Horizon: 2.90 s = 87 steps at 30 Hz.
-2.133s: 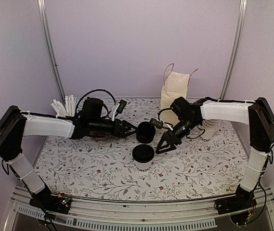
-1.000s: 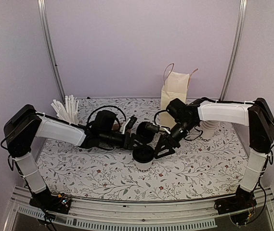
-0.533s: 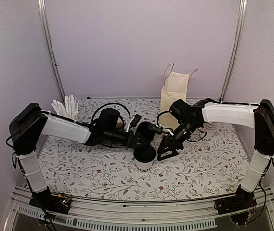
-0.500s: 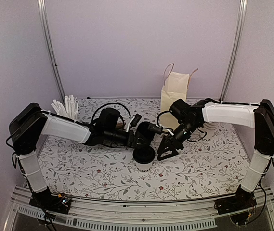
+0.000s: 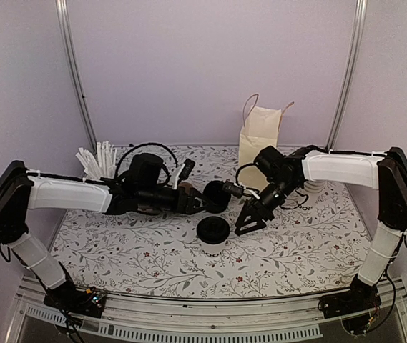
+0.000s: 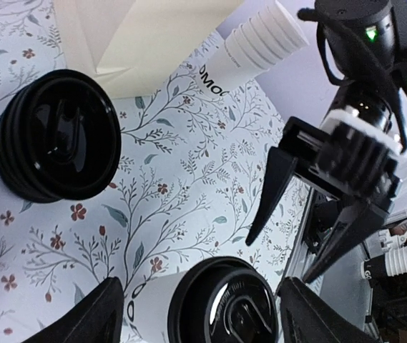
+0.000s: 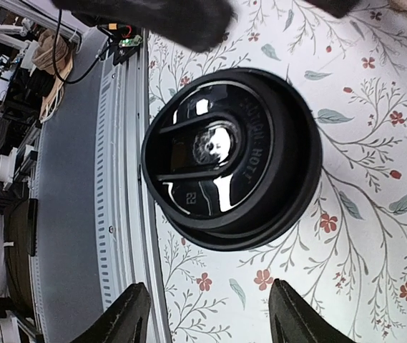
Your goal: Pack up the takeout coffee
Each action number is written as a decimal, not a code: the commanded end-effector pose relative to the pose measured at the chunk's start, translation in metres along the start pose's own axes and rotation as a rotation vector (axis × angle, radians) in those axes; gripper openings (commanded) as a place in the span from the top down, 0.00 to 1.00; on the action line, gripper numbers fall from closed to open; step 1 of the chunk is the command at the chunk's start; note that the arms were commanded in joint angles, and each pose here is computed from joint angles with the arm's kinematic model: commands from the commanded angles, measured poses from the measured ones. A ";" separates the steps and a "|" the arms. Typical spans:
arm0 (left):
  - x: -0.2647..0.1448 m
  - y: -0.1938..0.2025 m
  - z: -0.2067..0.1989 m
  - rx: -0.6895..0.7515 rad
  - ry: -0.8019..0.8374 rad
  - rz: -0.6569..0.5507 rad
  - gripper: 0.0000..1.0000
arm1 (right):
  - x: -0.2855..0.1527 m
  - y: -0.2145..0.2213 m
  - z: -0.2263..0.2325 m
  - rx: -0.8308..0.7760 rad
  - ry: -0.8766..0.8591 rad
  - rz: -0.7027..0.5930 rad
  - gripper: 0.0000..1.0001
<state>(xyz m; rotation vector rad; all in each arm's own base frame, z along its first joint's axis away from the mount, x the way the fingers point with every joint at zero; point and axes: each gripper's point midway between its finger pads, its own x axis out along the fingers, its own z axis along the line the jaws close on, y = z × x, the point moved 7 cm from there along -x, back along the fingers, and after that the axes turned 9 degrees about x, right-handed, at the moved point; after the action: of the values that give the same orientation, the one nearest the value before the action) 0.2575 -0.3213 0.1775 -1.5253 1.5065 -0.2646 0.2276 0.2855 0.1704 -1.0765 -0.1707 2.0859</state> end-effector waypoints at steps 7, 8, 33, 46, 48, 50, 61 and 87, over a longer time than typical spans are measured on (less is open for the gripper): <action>-0.029 0.036 -0.006 -0.142 -0.054 0.015 0.26 | 0.007 -0.028 -0.020 0.068 -0.052 -0.028 0.46; -0.029 0.038 -0.006 -0.146 -0.048 0.020 0.26 | 0.009 -0.029 -0.023 0.075 -0.051 -0.024 0.47; 0.002 0.098 0.026 -0.236 -0.065 0.205 0.46 | 0.042 -0.009 -0.059 0.206 0.007 0.067 0.60; 0.004 0.092 0.028 -0.183 -0.085 0.192 0.43 | 0.059 0.001 -0.052 0.182 0.041 0.158 0.59; 0.001 0.074 0.022 -0.131 -0.088 0.145 0.40 | 0.051 -0.005 -0.041 0.151 0.009 0.132 0.55; -0.002 0.056 0.014 -0.081 -0.081 0.099 0.37 | 0.043 -0.010 -0.028 0.116 -0.025 0.104 0.52; -0.007 0.012 -0.003 0.028 -0.055 -0.005 0.28 | 0.026 -0.012 -0.004 0.042 -0.063 0.066 0.42; -0.038 0.065 -0.006 -0.325 -0.003 0.032 0.45 | 0.027 -0.048 0.043 -0.507 0.379 0.130 0.20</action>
<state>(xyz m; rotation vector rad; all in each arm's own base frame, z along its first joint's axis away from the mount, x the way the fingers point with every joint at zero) 0.1997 -0.2690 0.1450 -1.7457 1.5971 0.0604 0.2287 0.3362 0.1934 -1.5544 -0.3401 2.0267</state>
